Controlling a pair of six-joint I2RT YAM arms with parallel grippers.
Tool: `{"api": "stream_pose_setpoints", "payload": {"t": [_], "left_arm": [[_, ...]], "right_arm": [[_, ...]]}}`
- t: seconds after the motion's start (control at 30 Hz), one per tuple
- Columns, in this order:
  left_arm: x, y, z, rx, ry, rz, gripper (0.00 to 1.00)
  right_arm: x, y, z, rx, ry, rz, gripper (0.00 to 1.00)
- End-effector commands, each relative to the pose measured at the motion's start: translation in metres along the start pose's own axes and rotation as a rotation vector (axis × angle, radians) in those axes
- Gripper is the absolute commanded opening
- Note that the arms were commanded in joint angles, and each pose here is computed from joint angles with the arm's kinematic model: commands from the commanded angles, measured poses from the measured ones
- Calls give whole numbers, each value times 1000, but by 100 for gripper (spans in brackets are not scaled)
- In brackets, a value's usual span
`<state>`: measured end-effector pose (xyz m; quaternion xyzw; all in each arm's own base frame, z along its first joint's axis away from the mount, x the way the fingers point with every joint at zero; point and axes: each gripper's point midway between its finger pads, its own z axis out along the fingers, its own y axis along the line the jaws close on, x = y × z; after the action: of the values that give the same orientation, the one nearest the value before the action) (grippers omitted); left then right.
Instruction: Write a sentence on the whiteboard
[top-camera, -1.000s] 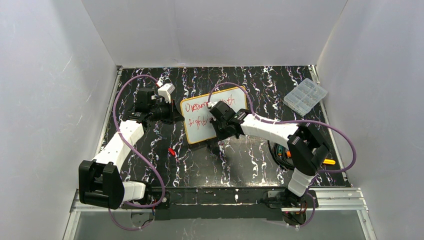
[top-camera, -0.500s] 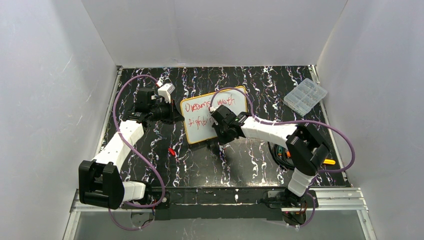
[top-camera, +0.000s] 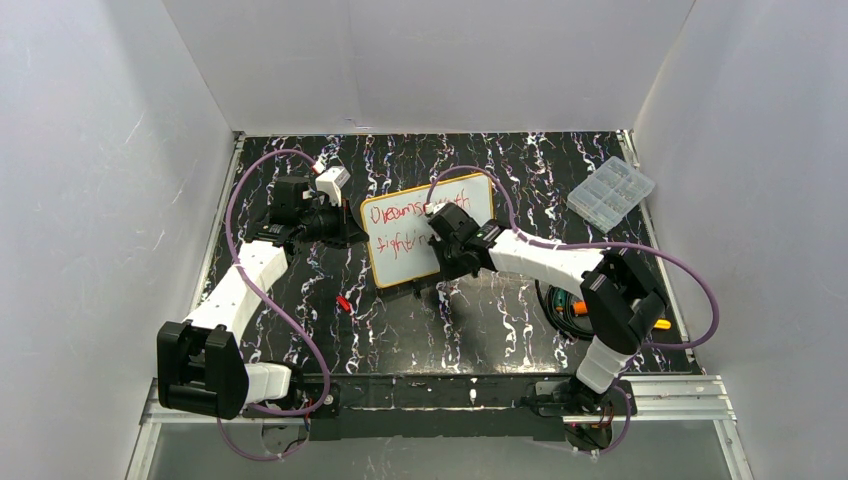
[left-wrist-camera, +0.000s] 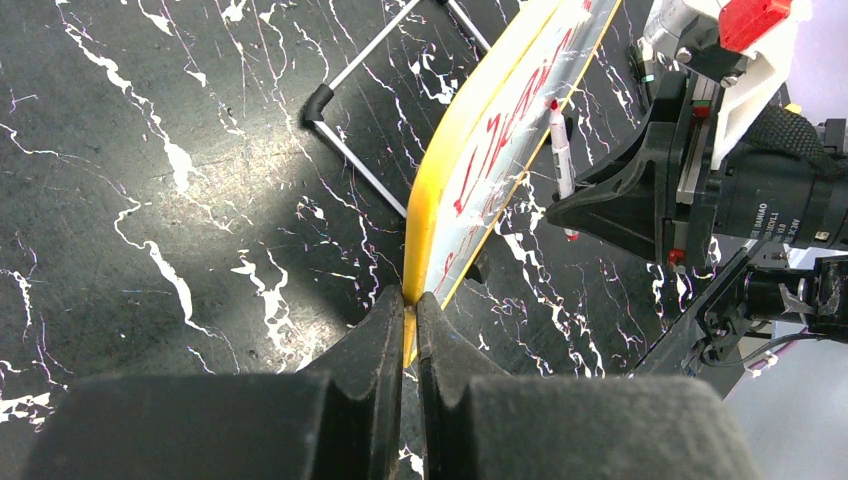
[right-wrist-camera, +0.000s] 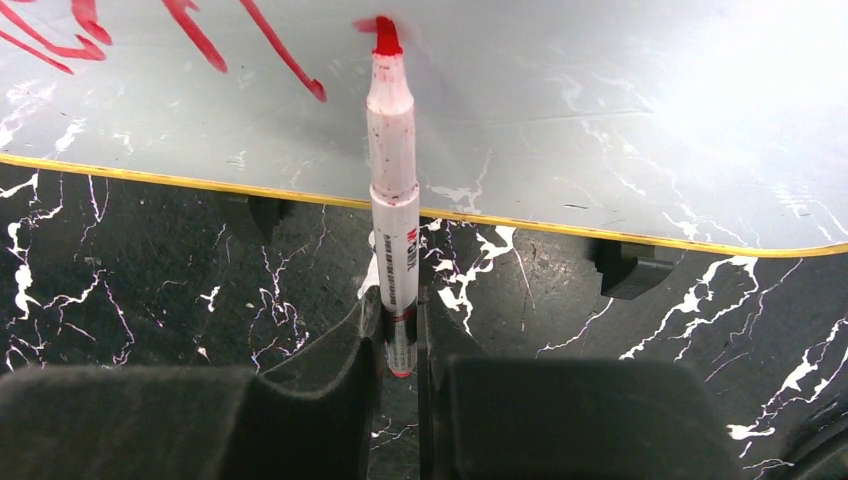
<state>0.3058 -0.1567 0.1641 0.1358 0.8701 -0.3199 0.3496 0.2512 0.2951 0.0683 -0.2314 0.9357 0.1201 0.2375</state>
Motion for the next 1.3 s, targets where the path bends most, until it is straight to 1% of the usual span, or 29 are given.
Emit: {"api": "stream_pose_setpoints", "payload": {"t": [0.0,0.3,0.6,0.83,1.03,1.27], "left_arm": [[-3,-11,-9,28,-28,27,0],[-4,-10,-8,27,-28,27,0],[-3,-10,-8,27,-27,24,0],[-3,-10,-8,26,-27,25,0],[-3,-10,-8,27,-28,25,0],[-4,-11,-9,26,-29,27,0]], "right_arm": [[-20,-2,-3,6,-50,-4,1],[-33,1,-6,-8,-75,-33,1],[0,11,4,-51,4,-39,1],[14,6,6,-21,35,-29,1],[3,-5,2,45,9,-32,1],[-23,-5,-4,50,-45,-45,1]]}}
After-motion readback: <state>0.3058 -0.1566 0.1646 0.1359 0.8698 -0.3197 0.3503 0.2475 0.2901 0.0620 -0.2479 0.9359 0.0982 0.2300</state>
